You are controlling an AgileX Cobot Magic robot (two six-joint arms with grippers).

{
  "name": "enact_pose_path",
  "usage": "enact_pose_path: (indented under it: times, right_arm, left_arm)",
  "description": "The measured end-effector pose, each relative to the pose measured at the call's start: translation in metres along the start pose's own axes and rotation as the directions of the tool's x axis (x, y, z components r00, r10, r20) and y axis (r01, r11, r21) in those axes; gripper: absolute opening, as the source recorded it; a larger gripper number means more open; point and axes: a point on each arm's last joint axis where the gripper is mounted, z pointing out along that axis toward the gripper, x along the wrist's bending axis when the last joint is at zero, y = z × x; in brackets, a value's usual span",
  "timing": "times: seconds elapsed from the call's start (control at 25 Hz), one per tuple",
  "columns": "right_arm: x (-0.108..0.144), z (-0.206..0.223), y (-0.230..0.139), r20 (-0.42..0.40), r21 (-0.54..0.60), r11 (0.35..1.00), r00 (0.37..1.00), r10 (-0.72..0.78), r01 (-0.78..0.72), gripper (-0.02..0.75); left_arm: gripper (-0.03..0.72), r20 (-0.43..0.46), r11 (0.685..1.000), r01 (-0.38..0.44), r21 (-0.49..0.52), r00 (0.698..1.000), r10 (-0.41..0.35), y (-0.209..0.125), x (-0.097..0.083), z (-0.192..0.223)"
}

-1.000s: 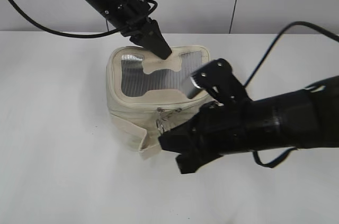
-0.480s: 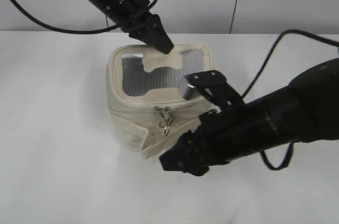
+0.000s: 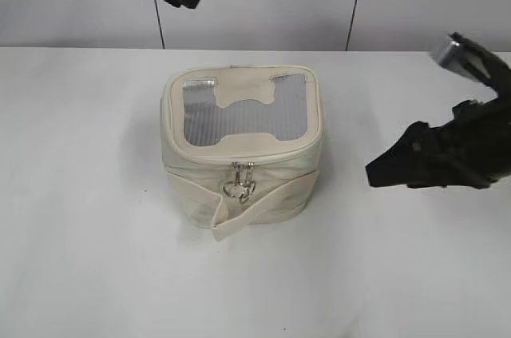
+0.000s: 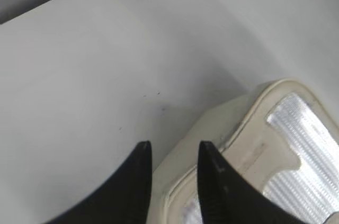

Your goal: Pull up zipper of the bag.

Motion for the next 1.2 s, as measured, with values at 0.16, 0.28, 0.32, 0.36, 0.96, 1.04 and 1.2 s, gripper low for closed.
enact_pose_path:
  times: [0.16,0.28,0.32,0.36,0.96,1.04,1.2]
  right_arm:
    - [-0.007,-0.021,0.019,0.052,0.075,0.997,0.998,0.026,-0.03,0.553]
    - [-0.006,-0.035,0.029,0.131,0.146,0.988,0.991,0.035,-0.054,0.554]
    - [-0.007,-0.041,0.029,0.164,0.166,0.984,0.986,0.032,-0.059,0.552]
    - [-0.006,-0.045,0.027,0.186,0.191,0.979,0.982,0.03,-0.066,0.549]
    - [0.036,-0.14,-0.111,0.36,-0.088,0.992,0.931,-0.049,0.087,0.547]
    - [0.043,-0.156,-0.126,0.395,-0.206,0.969,0.917,-0.046,0.137,0.547]
    - [0.051,-0.178,-0.153,0.46,-0.355,0.903,0.886,-0.058,0.243,0.547]
  left_arm:
    - [0.229,-0.128,0.995,0.089,0.035,0.988,-0.084,-0.031,-0.003,-0.017]
    - [0.229,-0.191,0.988,0.15,0.036,0.971,-0.14,-0.069,-0.016,-0.036]
    - [0.228,-0.21,0.987,0.157,0.03,0.966,-0.147,-0.081,-0.021,-0.043]
    - [0.227,-0.228,0.986,0.167,0.022,0.961,-0.158,-0.096,-0.028,-0.054]
    - [0.228,-0.432,0.891,0.188,-0.413,0.821,-0.373,-0.321,-0.137,-0.219]
    - [0.228,-0.463,0.888,0.166,-0.428,0.803,-0.374,-0.341,-0.14,-0.222]
    - [0.228,-0.456,0.86,0.116,-0.498,0.808,-0.373,-0.368,-0.147,-0.221]
